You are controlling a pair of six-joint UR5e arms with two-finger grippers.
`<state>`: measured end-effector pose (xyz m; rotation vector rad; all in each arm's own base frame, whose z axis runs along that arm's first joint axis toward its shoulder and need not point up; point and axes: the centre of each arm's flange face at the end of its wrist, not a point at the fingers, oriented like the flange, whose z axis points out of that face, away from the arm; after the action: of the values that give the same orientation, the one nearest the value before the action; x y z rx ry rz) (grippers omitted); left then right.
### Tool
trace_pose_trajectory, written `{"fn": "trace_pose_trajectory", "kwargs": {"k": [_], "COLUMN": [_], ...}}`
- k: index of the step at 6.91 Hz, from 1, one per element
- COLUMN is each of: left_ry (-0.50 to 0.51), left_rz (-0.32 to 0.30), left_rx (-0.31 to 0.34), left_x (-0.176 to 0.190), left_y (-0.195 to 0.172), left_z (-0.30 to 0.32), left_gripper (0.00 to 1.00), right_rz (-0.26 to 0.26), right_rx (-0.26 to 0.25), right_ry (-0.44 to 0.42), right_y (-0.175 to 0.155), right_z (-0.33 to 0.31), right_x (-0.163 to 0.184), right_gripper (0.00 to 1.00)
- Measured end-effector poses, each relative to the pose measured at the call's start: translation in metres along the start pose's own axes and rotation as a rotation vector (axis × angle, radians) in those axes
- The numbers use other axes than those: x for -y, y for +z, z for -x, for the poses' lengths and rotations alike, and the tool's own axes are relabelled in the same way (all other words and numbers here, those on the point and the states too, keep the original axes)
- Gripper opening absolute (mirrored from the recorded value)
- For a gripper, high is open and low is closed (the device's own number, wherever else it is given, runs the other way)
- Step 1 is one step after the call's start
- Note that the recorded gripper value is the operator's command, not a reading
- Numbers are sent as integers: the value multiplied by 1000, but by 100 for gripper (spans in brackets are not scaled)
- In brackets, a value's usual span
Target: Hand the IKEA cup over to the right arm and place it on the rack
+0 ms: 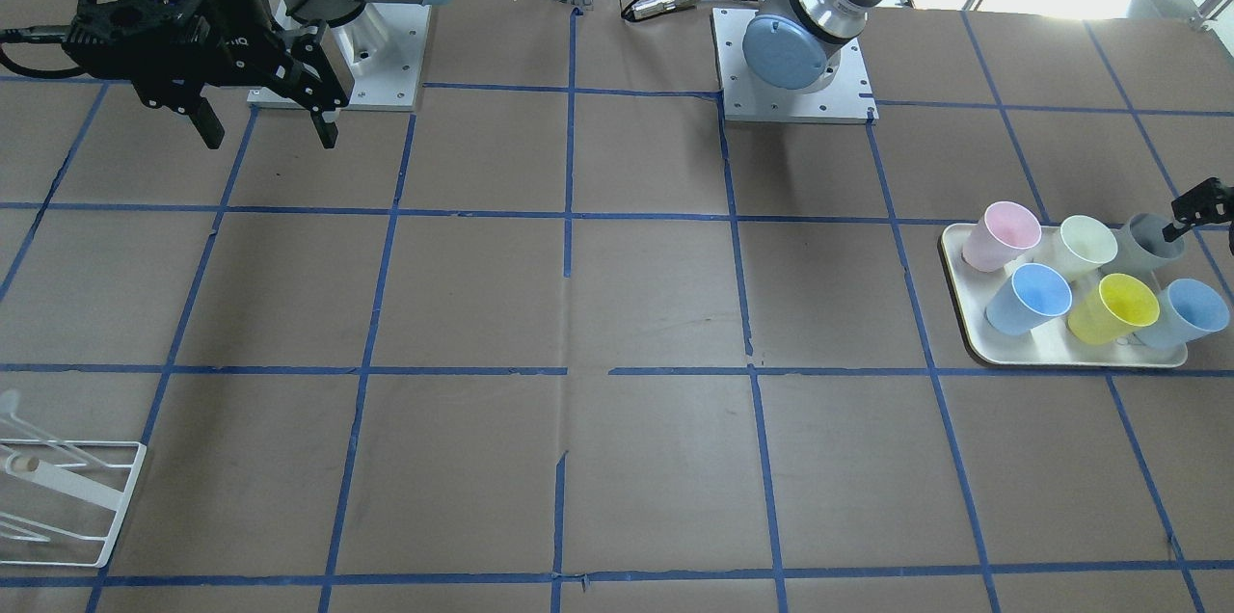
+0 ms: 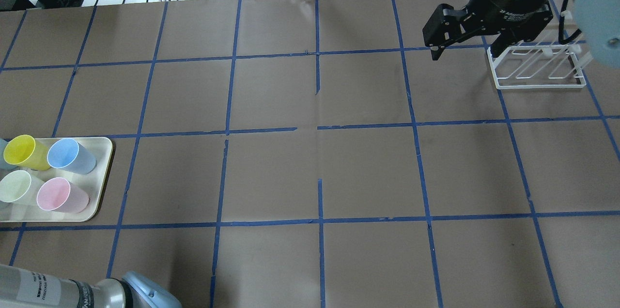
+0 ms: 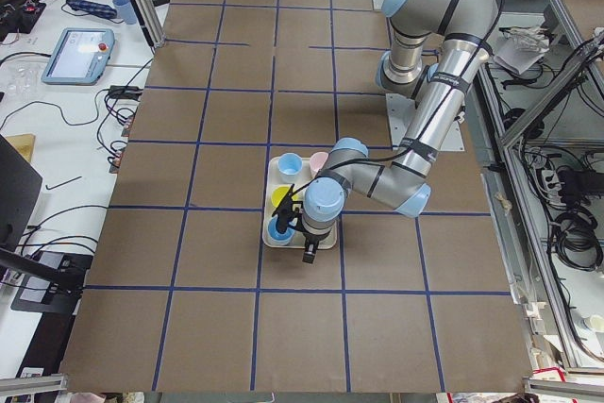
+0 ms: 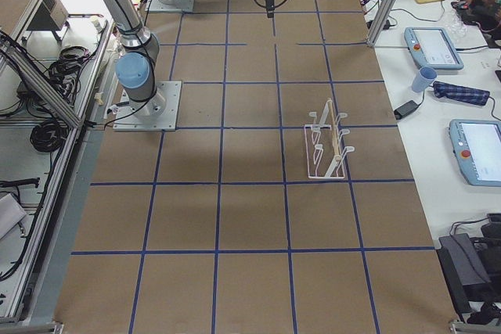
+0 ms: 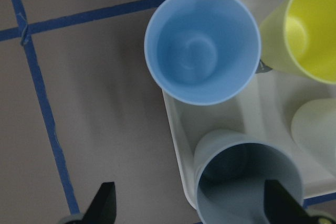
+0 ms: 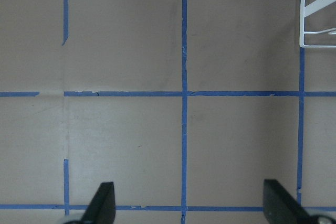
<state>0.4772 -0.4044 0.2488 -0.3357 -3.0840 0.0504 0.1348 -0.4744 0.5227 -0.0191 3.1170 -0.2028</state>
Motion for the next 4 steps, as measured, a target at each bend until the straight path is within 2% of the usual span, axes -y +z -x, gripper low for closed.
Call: {"fn": "trace_pose_trajectory", "kwargs": {"k": [1,2,3,4], "left_ry": [0,-1,-2,-2], "left_rz": [3,7,15,27], "left_rx": [-8,-20,-30,-34], "left_x": [-1,-1,-2,-3], "left_y": [6,13,19,24], "left_z": [0,1,1,1], "left_gripper": [100,94,85,70], "right_rz": [0,0,0,0], "right_rx": [0,0,0,-1], "right_ry": [-1,-1,0,0], "right_y": [0,0,0,0], "right_z": [0,0,0,0], "right_x": [0,0,0,0], "right_gripper": [100,100,100,100]}}
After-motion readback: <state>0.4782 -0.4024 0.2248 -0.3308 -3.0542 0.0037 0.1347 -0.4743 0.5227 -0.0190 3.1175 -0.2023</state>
